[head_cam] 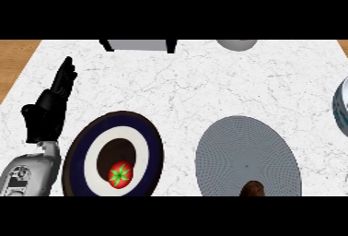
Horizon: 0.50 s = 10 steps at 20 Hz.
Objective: Pick the cupcake from the placemat and place it in the bowl
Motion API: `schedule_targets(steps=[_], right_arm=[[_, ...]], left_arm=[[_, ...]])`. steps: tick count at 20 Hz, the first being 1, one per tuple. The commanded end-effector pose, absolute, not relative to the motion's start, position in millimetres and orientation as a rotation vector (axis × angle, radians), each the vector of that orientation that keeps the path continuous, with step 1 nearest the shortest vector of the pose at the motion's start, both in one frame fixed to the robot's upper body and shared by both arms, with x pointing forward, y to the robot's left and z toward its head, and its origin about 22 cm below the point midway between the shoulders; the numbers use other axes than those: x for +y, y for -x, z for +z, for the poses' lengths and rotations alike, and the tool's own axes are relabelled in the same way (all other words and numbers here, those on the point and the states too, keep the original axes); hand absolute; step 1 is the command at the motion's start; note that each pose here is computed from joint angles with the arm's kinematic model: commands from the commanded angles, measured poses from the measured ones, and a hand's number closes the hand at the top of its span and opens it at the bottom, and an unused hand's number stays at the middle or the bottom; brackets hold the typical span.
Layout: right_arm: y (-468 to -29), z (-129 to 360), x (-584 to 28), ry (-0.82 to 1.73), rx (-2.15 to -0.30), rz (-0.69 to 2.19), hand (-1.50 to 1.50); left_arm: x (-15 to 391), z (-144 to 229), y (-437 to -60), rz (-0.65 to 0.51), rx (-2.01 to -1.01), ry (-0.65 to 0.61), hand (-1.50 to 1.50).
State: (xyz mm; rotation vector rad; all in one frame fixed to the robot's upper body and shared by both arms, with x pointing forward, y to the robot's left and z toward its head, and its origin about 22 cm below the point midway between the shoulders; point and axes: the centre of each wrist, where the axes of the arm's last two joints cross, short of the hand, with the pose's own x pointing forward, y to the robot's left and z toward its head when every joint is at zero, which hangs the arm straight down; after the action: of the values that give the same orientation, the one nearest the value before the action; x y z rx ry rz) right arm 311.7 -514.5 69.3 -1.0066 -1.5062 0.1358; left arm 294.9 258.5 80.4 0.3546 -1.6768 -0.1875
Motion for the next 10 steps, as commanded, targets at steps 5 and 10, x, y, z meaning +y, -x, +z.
schedule_targets(steps=[5, 10], right_arm=[[-300, 74, -533, 0.952, -1.624, -0.039, -1.5], [-249, 83, -576, 0.85, -1.636, -0.085, -1.5]], left_arm=[[262, 78, -299, -0.162, -1.674, -0.369, 0.0], [263, 94, -295, -0.183, -1.665, -0.38, 0.0]])
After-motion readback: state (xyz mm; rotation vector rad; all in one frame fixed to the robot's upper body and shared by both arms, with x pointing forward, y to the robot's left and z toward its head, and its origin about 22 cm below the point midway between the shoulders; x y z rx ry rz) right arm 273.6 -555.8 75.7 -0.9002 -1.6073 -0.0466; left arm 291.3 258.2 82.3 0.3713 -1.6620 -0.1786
